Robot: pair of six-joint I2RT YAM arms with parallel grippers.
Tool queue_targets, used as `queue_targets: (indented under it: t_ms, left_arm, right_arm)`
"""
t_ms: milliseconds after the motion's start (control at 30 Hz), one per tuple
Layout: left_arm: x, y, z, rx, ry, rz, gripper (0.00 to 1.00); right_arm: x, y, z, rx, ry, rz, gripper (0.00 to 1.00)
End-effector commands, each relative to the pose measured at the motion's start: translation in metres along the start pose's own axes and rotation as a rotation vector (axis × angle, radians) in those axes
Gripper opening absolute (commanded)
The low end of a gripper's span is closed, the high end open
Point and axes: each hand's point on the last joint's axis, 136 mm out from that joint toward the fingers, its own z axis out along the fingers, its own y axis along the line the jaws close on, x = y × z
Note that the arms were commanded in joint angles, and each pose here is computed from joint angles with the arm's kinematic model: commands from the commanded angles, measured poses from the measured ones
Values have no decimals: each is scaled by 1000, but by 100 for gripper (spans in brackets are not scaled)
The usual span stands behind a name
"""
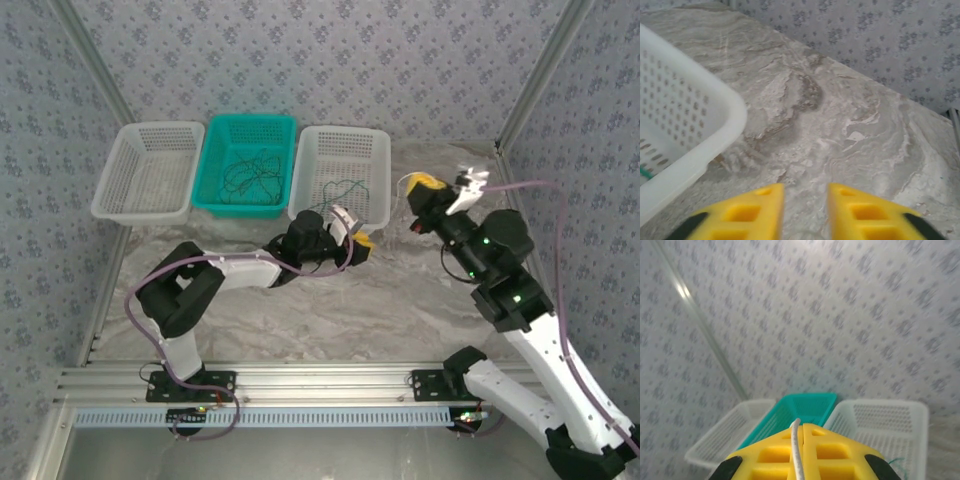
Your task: Untangle the cables
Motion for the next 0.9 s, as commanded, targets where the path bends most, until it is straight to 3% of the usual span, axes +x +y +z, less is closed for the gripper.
queue_targets:
  t_ms: [0, 67, 233, 467, 533, 600, 700, 767, 867]
  left_arm:
    - [-31, 4, -15, -26, -84, 8, 14]
    - [-45, 6, -24, -27, -122, -20, 0]
    - [-105, 8, -58, -24, -227, -109, 0]
    - [-187, -38, -103, 66, -301, -7, 0]
    - [-203, -48, -114, 82, -329, 1, 0]
    - [-218, -56, -125, 87, -360, 5, 0]
    - [-233, -64, -137, 94, -379, -14, 0]
    - [-241, -67, -141, 96, -386, -38, 0]
    - [-248, -63, -145, 63, -389, -86, 0]
  right_arm:
    - [-25, -11, -12, 64, -64, 15, 0]
    - [-20, -17, -12, 84, -44, 22, 0]
    - [26, -45, -12, 186, 72, 55, 5]
    - [138, -93, -21, 335, 252, 262, 11]
    - [175, -96, -23, 327, 335, 326, 22]
    - [207, -98, -26, 313, 405, 359, 47]
    - [217, -100, -32, 322, 429, 327, 75]
    - [201, -95, -32, 300, 397, 269, 83]
    - [168, -51, -20, 48, 325, 115, 85]
